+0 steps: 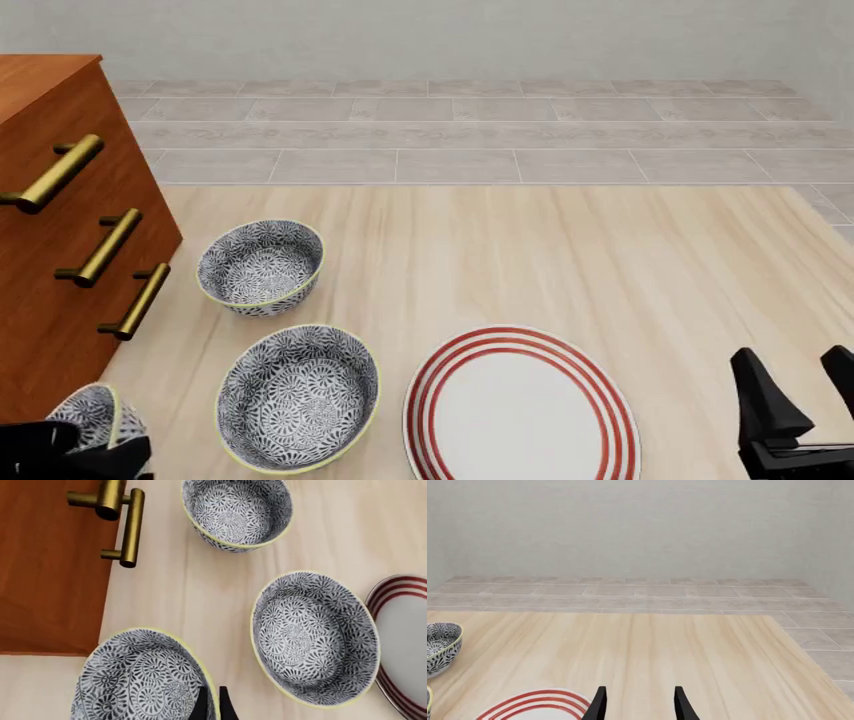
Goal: Put the bowl at the front on the plate.
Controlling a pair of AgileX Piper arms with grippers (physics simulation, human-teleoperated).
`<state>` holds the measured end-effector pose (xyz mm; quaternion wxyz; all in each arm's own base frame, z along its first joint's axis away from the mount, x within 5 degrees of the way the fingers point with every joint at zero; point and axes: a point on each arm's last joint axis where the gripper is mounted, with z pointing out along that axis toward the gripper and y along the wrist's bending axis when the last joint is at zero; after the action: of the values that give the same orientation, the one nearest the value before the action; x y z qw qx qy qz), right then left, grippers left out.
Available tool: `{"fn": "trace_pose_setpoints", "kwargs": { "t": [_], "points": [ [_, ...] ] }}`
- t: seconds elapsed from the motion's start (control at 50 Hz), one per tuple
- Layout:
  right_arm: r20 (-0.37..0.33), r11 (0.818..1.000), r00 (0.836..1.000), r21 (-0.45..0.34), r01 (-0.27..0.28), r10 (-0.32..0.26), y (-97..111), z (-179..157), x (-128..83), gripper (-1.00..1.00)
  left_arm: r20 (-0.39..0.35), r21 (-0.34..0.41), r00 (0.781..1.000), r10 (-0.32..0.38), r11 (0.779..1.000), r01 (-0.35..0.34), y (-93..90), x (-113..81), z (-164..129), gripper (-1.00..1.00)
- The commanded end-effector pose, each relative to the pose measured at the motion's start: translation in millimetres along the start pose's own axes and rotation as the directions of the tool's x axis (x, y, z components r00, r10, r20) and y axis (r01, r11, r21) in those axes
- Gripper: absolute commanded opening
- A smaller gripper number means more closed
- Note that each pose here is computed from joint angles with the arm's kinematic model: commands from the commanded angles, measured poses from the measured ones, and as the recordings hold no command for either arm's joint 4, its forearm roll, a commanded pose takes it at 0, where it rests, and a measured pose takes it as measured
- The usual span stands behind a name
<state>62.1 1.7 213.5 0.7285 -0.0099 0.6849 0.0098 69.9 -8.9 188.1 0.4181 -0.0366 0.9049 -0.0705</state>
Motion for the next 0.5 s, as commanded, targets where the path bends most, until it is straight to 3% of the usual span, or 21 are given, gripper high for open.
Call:
{"fn": "trace_pose_setpoints", "kwargs": {
  "t": [0.02, 0.34, 0.5],
  "points": [
    [-0.001, 1.0, 1.0, -0.002, 0.003, -0.003, 0.1, 0.0, 0.1, 1.0, 0.07, 0.01, 0.997, -0.013, 1.0, 0.013, -3.0, -16.2, -17.8, -1.0],
    [-0.004, 1.0, 1.0, -0.004, 0.009, -0.009, 0.3, 1.2, 0.2, 1.0, 0.158, 0.046, 0.987, -0.032, 0.999, 0.025, -8.9, -39.5, -44.9, -1.0],
    [-0.005, 1.0, 1.0, -0.005, 0.012, -0.012, 0.3, 1.2, 0.4, 1.0, 0.2, 0.067, 0.98, 0.006, 0.998, -0.019, -12.1, -48.5, -54.3, -1.0]
  ]
}}
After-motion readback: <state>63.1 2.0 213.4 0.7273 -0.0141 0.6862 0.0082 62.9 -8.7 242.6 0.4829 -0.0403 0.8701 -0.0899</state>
